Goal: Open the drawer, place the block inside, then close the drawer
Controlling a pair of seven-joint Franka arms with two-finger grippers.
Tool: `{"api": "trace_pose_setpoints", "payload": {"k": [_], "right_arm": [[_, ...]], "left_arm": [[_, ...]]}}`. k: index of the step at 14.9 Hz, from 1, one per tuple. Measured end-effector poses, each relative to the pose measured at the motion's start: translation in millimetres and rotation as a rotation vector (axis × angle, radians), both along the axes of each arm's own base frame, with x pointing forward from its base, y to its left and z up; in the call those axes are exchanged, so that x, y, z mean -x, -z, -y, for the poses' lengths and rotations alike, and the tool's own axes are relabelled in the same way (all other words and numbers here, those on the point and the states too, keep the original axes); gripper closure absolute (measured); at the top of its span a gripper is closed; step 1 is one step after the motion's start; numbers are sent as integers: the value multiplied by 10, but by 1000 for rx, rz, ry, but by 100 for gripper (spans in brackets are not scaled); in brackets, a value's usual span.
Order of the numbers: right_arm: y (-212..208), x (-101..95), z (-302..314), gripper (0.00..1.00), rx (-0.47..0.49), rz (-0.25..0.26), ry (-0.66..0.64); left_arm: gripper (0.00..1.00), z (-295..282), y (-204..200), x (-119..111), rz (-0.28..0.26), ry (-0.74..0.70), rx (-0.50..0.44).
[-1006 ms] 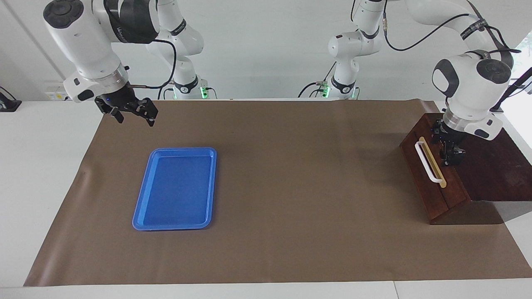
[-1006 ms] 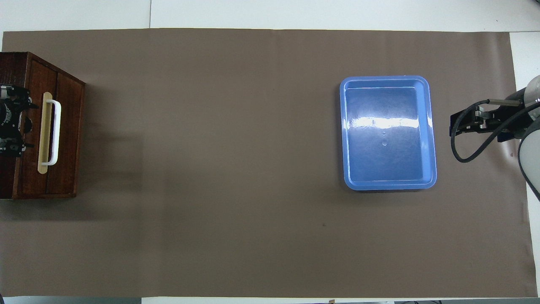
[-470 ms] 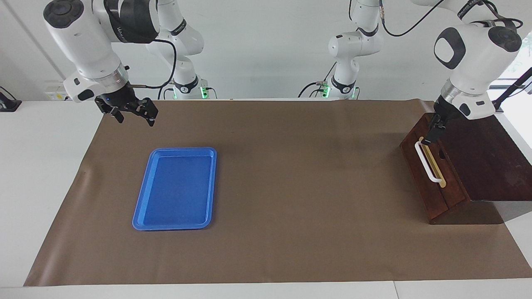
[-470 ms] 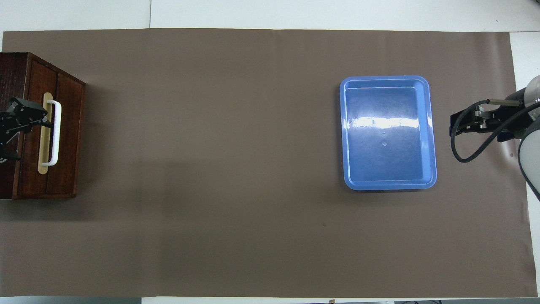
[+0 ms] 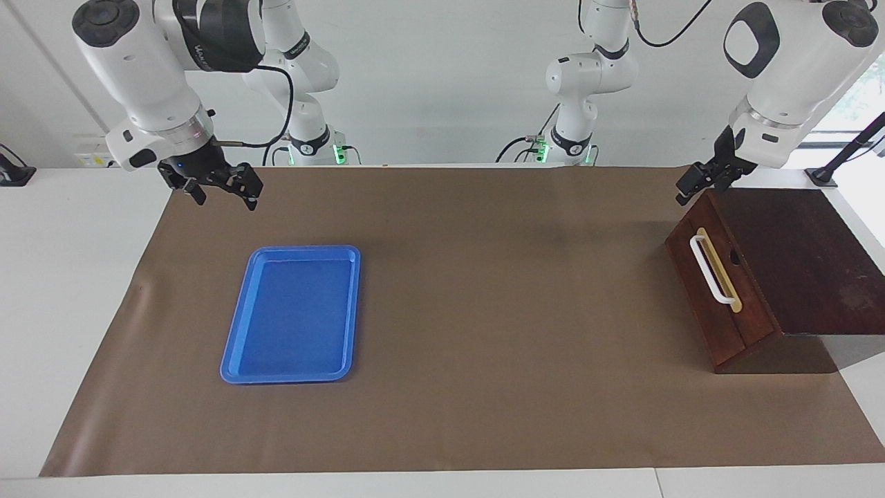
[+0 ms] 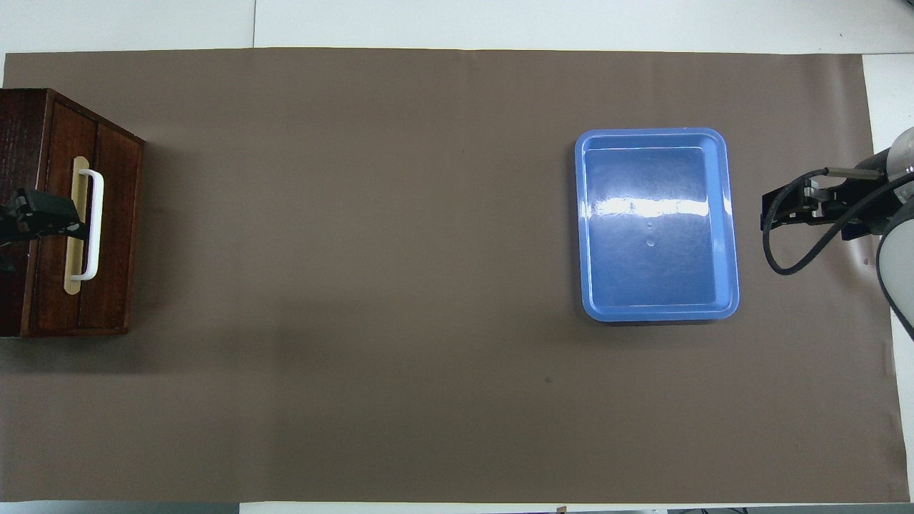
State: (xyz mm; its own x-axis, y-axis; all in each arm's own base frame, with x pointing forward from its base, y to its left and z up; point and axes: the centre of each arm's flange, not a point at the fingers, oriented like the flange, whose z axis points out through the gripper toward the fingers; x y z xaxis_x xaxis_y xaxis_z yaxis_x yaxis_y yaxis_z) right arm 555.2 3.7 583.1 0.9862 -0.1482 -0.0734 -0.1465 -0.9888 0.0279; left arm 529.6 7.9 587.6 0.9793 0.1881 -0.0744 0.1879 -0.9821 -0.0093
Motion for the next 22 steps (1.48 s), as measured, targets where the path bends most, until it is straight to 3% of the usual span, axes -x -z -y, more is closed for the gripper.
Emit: {"api": "trace_pose_setpoints", "payload": {"k": [3,8,22], "right_arm": [[0,0,0,0,0,0,0],[0,0,0,0,0,0,0],[-2,1,0,0,0,0,0]], "left_arm": [[0,187,-108,-13,-5,83,5],[0,228,89,-153,-39,201,18],[0,254,-137,-161,10,222,15]]}}
